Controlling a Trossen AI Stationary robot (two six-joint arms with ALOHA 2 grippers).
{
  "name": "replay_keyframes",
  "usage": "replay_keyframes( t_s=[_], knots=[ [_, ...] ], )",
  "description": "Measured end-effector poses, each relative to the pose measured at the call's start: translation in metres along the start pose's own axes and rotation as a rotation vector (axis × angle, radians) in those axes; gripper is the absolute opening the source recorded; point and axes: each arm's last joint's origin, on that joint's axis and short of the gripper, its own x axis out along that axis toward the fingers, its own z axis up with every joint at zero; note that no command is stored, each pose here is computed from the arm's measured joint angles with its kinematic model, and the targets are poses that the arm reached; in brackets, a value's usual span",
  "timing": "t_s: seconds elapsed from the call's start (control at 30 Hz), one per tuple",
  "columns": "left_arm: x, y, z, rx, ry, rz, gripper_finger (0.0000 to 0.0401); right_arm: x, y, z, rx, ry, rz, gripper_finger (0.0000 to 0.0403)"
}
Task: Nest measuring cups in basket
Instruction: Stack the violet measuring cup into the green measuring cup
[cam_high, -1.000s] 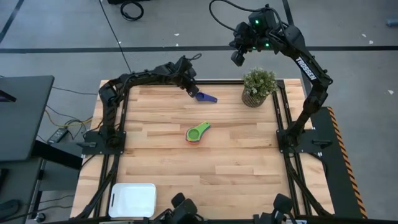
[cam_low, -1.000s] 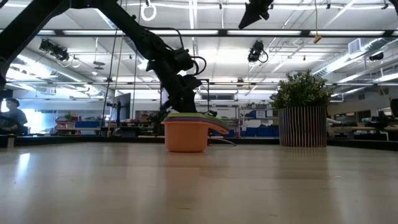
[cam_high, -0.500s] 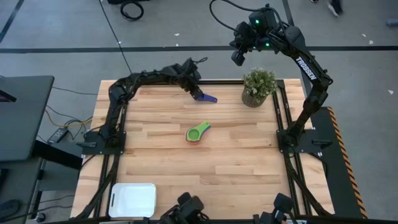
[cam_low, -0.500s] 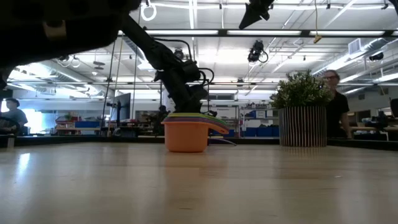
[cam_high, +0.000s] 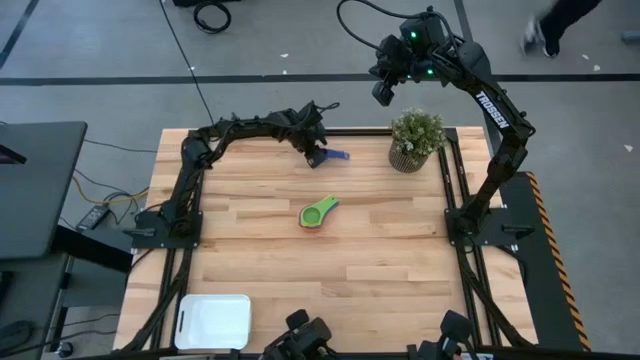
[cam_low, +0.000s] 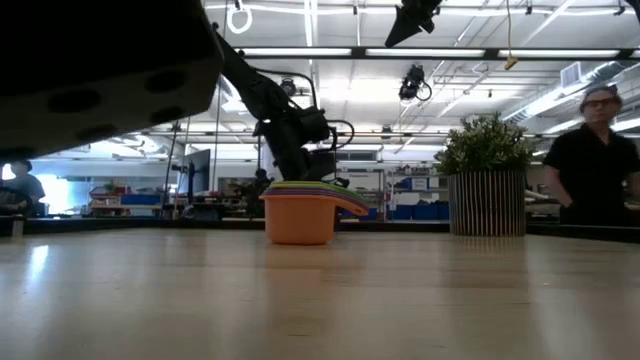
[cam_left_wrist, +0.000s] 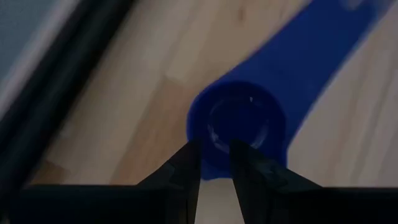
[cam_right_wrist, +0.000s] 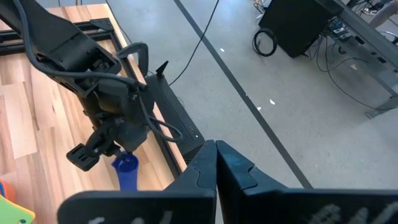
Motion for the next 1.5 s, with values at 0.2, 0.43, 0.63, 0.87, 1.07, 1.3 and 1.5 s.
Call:
replay_keyframes(
  t_s=[0.2,0.43,0.63,0.87,1.07,1.3,1.5],
  knots=[
    [-0.001,0.000,0.000,0.013,-0.003,-0.010,0.0092,0.000,0.000,0.000,0.000,0.001,0.000,0.0002],
    [-0.002,0.003,0.000,0.008,-0.009,-0.034,0.0092,0.000,0.000,0.000,-0.005,0.001,0.000,0.0002],
    [0.000,0.008,-0.001,-0.006,-0.013,-0.072,0.0091,0.000,0.000,0.000,-0.006,0.002,0.001,0.0002],
    [0.000,0.013,-0.002,-0.026,-0.019,-0.112,0.0091,0.000,0.000,0.000,-0.008,0.002,0.001,0.0002],
    [0.001,0.018,-0.004,-0.038,-0.009,-0.119,0.0091,0.000,0.000,0.000,-0.008,0.002,0.001,0.0002],
    [0.005,0.025,-0.011,-0.066,0.032,-0.149,0.0091,0.000,0.000,0.000,-0.008,0.002,0.000,0.0002],
    [0.006,0.026,-0.012,-0.052,0.036,-0.151,0.0088,0.000,0.000,0.000,-0.008,0.002,0.000,0.0002]
  ],
)
